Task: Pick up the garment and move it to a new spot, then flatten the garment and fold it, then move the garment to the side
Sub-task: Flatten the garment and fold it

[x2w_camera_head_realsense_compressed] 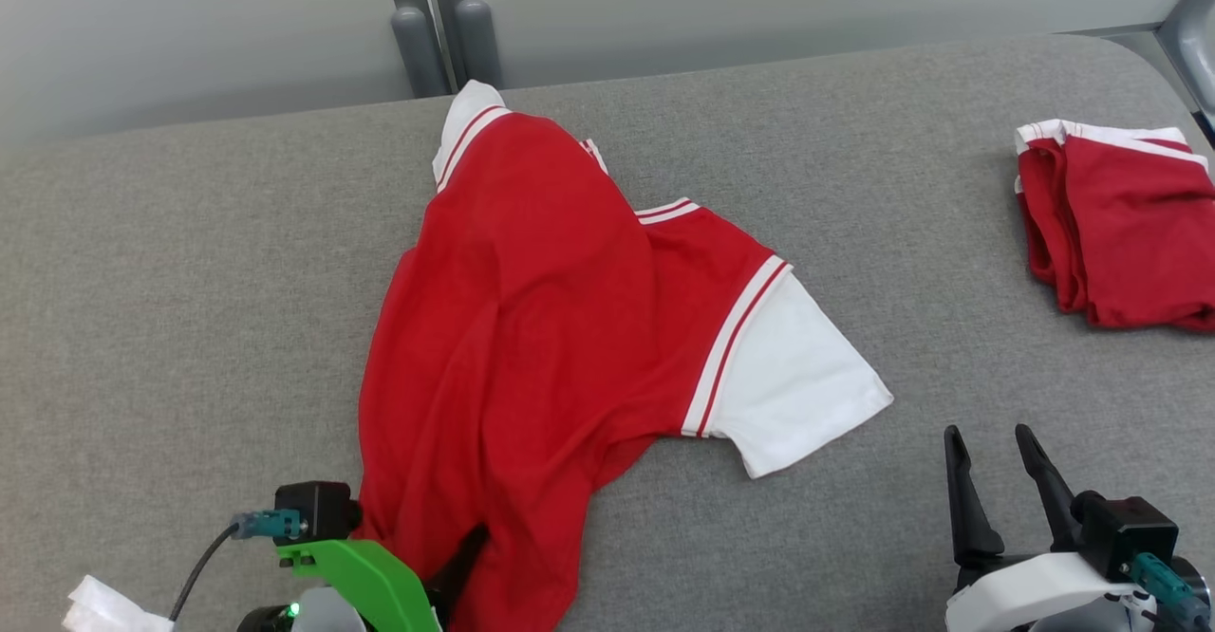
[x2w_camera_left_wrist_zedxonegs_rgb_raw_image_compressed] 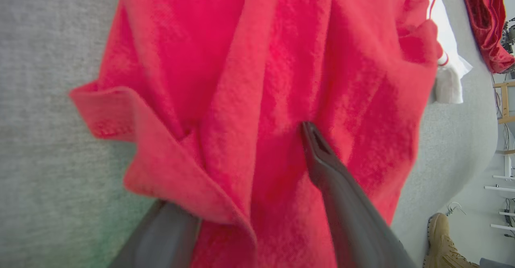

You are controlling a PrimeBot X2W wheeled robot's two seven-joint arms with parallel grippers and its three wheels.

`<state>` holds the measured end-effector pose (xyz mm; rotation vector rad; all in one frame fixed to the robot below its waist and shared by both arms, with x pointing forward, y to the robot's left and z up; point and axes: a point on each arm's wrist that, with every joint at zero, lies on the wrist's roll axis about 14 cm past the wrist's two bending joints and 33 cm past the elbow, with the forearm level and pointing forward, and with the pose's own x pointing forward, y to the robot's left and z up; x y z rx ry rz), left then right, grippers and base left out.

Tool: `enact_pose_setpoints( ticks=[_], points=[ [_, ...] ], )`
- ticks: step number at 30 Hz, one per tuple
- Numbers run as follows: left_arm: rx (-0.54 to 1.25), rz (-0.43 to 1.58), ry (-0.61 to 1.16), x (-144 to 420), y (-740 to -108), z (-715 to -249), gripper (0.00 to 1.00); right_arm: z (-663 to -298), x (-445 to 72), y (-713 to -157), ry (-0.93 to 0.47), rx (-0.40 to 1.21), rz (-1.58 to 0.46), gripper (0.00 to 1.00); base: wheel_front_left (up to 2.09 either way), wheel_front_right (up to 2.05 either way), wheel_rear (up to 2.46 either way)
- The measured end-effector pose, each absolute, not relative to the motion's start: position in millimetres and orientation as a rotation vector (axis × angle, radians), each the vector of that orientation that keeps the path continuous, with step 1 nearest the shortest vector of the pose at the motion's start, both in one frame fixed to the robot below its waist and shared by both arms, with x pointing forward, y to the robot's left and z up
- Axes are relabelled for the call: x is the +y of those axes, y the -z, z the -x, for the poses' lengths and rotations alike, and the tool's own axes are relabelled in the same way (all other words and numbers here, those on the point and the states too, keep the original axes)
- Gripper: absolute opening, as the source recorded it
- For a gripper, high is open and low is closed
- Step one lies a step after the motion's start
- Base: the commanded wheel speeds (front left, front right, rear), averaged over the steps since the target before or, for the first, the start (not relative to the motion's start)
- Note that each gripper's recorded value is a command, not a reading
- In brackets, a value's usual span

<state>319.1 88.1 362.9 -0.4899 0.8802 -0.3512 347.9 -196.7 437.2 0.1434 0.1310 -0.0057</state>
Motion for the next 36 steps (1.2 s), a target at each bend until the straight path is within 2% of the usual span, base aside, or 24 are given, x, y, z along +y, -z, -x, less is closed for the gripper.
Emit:
enact_pose_setpoints(
  ticks=[5,9,18,23,24,25,26,32,36],
  points=[
    [0.747,0.476,0.285,98,-369,-347,0.0,-349,-197,-438,0.006,0.127,-0.144,1.0,0.0,0.0,0.0],
    [0.71,0.505,0.267,105,-373,-355,0.0,-349,-195,-441,0.001,0.12,-0.144,1.0,0.0,0.0,0.0],
    [0.485,0.442,0.168,152,-417,-411,0.0,-351,-191,-442,-0.014,0.115,-0.145,1.0,0.0,0.0,0.0],
    [0.523,0.375,0.15,162,-415,-416,0.0,-349,-188,-443,-0.021,0.112,-0.147,1.0,0.0,0.0,0.0],
    [0.542,0.36,0.139,166,-410,-414,0.21,-348,-188,-444,-0.022,0.111,-0.147,1.0,0.0,0.0,0.0],
    [0.541,0.347,0.126,170,-409,-414,0.74,-348,-188,-444,-0.021,0.11,-0.148,1.0,0.0,0.0,0.0],
    [0.538,0.341,0.106,174,-408,-415,1.0,-347,-188,-444,-0.021,0.11,-0.148,1.0,0.0,0.0,0.0],
    [0.353,0.262,0.004,205,-429,-415,1.0,-341,-198,-450,0.005,0.09,-0.138,1.0,0.0,0.0,0.0],
    [0.227,0.284,0.008,201,-452,-404,1.0,-345,-205,-463,0.009,0.05,-0.108,1.0,0.0,0.0,0.0]
  ],
)
